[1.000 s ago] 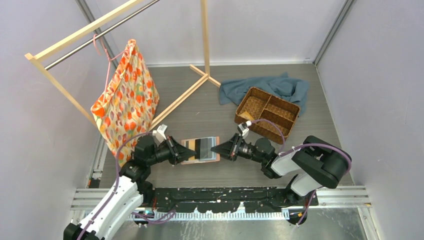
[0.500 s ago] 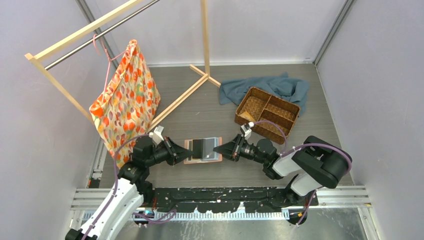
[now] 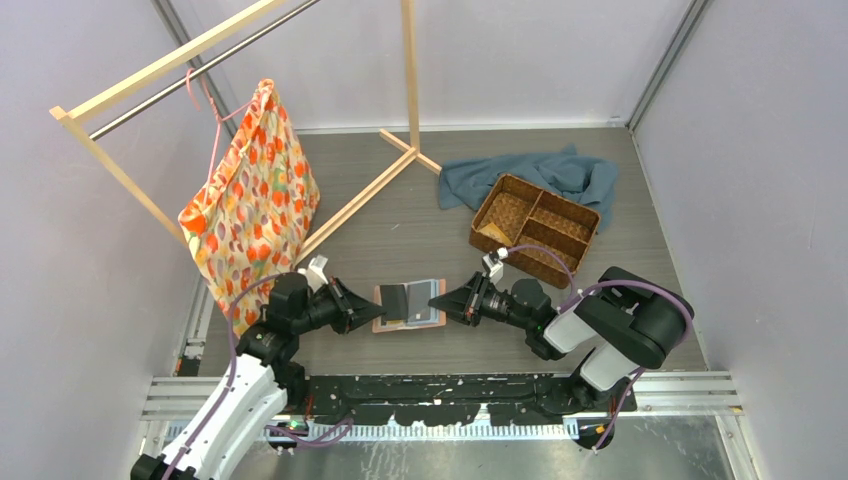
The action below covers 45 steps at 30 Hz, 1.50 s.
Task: Take the credit cards out of the card holder
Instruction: Remove the credit card from the card holder, then place the credit card in the storage box.
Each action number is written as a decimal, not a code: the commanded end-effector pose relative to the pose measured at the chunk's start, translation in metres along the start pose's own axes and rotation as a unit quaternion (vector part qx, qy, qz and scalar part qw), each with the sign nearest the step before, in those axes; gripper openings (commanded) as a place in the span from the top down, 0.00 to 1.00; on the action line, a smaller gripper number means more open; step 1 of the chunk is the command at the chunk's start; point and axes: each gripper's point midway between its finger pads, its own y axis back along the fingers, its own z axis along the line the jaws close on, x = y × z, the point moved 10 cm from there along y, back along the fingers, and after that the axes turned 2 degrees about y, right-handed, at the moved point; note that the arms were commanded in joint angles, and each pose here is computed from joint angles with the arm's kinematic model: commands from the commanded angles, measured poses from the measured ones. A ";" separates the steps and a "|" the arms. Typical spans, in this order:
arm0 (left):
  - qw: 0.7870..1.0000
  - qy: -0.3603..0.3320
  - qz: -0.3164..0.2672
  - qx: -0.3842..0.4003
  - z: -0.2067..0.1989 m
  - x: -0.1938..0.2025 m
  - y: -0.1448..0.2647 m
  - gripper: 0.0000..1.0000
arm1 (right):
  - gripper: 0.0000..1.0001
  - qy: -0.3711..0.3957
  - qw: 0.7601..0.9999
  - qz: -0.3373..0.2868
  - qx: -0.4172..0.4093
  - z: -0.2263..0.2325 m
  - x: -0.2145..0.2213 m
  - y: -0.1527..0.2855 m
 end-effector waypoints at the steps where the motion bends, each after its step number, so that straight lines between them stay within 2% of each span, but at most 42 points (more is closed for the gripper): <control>1: 1.000 -0.017 -0.005 -0.002 -0.006 -0.003 0.001 0.99 | 0.99 0.027 0.998 -0.002 -0.053 0.015 -0.003 -0.001; 9: 1.000 -0.018 0.005 0.020 -0.006 -0.004 -0.003 1.00 | 0.99 0.026 0.998 0.007 -0.055 0.016 -0.002 -0.003; 12: 0.999 -0.021 0.021 0.036 -0.010 -0.004 -0.005 0.89 | 0.99 0.025 0.998 0.009 -0.055 0.016 -0.003 -0.004; 15: 0.998 -0.023 0.030 0.047 -0.012 -0.005 -0.006 0.83 | 0.99 0.025 0.998 0.012 -0.058 0.018 -0.003 -0.006; 22: 0.998 -0.023 0.038 0.052 -0.012 -0.006 -0.009 0.81 | 0.99 0.024 0.998 0.013 -0.061 0.019 -0.004 -0.008; 24: 0.998 -0.024 0.037 0.054 -0.013 -0.006 -0.009 0.82 | 0.99 0.023 0.998 0.013 -0.061 0.020 -0.004 -0.008; 27: 0.998 -0.023 0.035 0.052 -0.012 -0.006 -0.008 0.98 | 0.99 0.023 0.998 0.014 -0.062 0.020 -0.004 -0.009; 28: 0.998 -0.021 0.035 0.049 -0.012 -0.006 -0.008 0.99 | 0.99 0.024 0.998 0.014 -0.062 0.020 -0.004 -0.009; 34: 0.999 -0.042 0.008 0.025 -0.022 -0.007 0.001 0.99 | 0.99 0.015 0.999 0.011 -0.035 0.006 -0.003 -0.007; 40: 0.992 -0.089 -0.027 -0.087 -0.028 -0.011 0.016 1.00 | 0.99 0.007 1.000 0.014 -0.001 -0.011 -0.001 -0.007; 41: 0.991 -0.095 -0.030 -0.090 -0.031 -0.012 0.017 1.00 | 0.95 0.002 1.000 0.017 0.009 -0.016 -0.001 -0.008; 42: 0.991 -0.099 -0.030 -0.090 -0.032 -0.013 0.018 0.99 | 0.87 -0.003 1.000 0.022 0.018 -0.020 0.000 -0.010; 44: 0.991 -0.101 -0.029 -0.085 -0.035 -0.014 0.017 0.99 | 0.59 -0.013 0.999 0.028 0.034 -0.029 0.001 -0.011; 45: 0.991 -0.101 -0.026 -0.081 -0.036 -0.014 0.016 0.99 | 0.50 -0.015 0.999 0.028 0.043 -0.033 0.002 -0.010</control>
